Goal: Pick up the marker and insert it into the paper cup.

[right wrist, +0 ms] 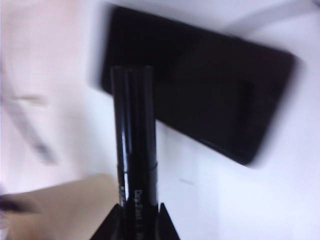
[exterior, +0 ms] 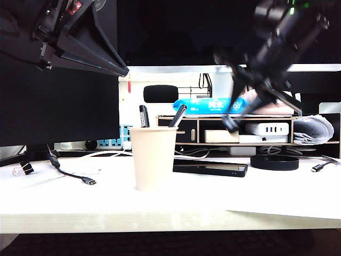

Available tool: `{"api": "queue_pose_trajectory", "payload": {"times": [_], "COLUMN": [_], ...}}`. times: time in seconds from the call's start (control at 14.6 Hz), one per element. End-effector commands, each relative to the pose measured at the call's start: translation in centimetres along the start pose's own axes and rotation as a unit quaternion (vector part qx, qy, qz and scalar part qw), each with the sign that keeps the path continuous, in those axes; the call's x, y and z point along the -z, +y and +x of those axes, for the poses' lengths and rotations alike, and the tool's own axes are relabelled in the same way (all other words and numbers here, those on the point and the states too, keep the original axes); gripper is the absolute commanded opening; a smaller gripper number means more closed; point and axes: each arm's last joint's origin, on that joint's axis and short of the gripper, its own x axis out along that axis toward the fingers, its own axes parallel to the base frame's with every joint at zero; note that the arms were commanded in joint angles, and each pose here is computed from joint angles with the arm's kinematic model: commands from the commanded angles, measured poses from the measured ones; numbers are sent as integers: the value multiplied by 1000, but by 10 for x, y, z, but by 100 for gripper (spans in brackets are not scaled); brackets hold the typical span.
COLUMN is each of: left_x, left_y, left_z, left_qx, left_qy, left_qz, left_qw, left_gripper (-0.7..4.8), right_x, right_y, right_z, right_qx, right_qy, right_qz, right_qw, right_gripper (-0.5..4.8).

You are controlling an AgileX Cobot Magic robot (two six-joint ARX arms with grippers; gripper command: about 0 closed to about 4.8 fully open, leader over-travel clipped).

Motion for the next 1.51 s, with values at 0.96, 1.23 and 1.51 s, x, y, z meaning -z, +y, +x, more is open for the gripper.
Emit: {"api": "queue_pose_trajectory", "payload": {"times": [0.96,1.23,1.51], "left_x": [-5,-5,-5], "left_y": [0,0,-1], "left_z": [-1,-1,-2], "left_qx": [0,-1,0], "left_qy": [-18,-18,-15], "left_qz": [14,16,18], "left_qw": [1000,1000,1000], "left_gripper": [-4,-5,-4], "right_x": [34,44,58], "right_y": [107,102,112], "right_z": [3,15,25], "right_qx": [-149,-160,-167], "right_qy": [-108,-114,-135], "right_qz": [-323,-330,-348], "right_qw": [928,923,913], "right_gripper": [44,45,46]}}
